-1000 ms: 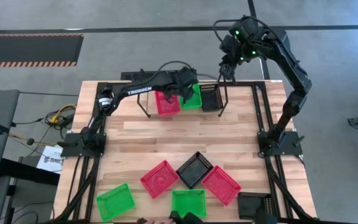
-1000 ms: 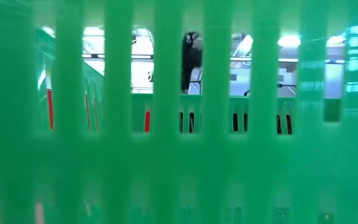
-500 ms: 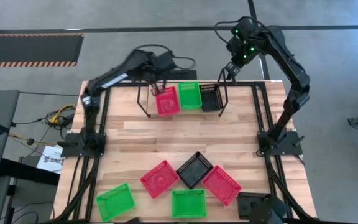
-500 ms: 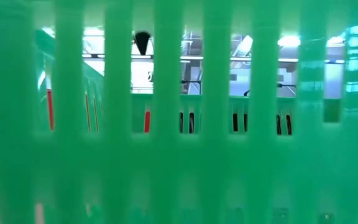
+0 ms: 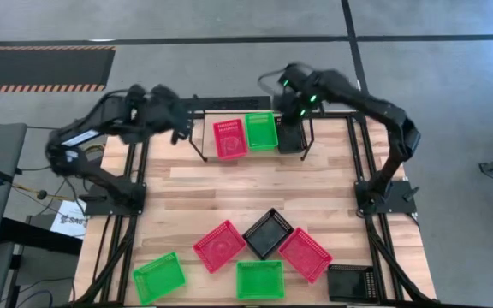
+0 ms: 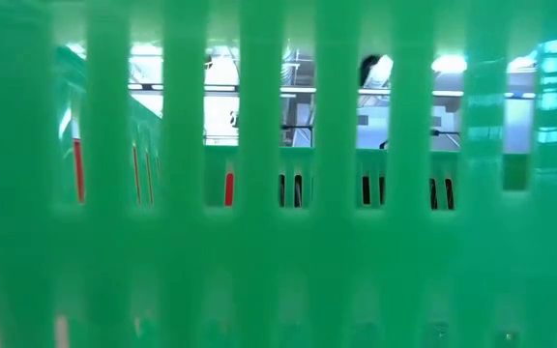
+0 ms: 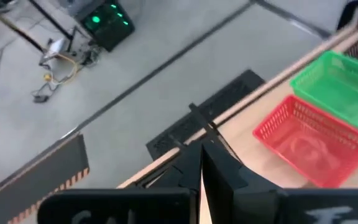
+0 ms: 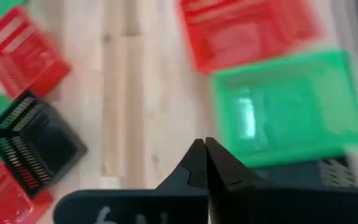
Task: Stack baskets on shelf by color
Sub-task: Put the top red bin on the shelf
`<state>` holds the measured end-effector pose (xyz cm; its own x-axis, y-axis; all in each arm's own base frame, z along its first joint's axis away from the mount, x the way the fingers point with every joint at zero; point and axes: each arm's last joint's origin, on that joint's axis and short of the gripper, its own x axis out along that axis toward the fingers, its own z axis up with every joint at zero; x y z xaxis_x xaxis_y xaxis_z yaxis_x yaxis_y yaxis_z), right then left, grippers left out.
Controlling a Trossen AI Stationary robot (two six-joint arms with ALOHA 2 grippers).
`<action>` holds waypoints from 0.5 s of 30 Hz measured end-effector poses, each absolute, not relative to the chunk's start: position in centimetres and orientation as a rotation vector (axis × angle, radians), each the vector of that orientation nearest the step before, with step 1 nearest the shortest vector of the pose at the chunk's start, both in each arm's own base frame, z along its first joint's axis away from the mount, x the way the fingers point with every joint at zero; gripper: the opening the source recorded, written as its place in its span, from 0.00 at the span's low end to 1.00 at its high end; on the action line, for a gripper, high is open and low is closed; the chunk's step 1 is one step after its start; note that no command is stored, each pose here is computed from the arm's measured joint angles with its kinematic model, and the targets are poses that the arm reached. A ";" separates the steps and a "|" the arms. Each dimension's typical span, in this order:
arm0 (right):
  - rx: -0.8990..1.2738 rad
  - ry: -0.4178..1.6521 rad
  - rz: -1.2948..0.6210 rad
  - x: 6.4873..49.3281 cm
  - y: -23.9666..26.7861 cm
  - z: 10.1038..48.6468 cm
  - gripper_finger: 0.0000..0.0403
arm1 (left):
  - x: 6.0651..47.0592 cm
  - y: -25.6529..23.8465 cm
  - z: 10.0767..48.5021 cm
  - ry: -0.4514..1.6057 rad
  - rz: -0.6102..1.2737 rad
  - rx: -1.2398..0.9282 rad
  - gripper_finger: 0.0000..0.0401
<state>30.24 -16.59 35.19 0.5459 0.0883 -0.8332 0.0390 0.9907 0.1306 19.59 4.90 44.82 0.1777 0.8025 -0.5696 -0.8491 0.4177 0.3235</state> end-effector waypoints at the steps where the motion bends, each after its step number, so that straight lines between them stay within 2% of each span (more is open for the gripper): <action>1: 0.136 0.993 0.051 31.0 -15.7 34.5 0.01 | 19.1 4.5 44.4 0.737 1.178 -0.088 0.00; 8: 0.204 0.972 0.088 34.5 -10.5 29.5 0.01 | 16.7 3.4 40.0 0.778 1.201 -0.105 0.00; 15: 0.243 0.938 0.088 35.7 -7.5 26.3 0.00 | 16.4 3.0 35.4 0.981 1.132 -0.146 0.00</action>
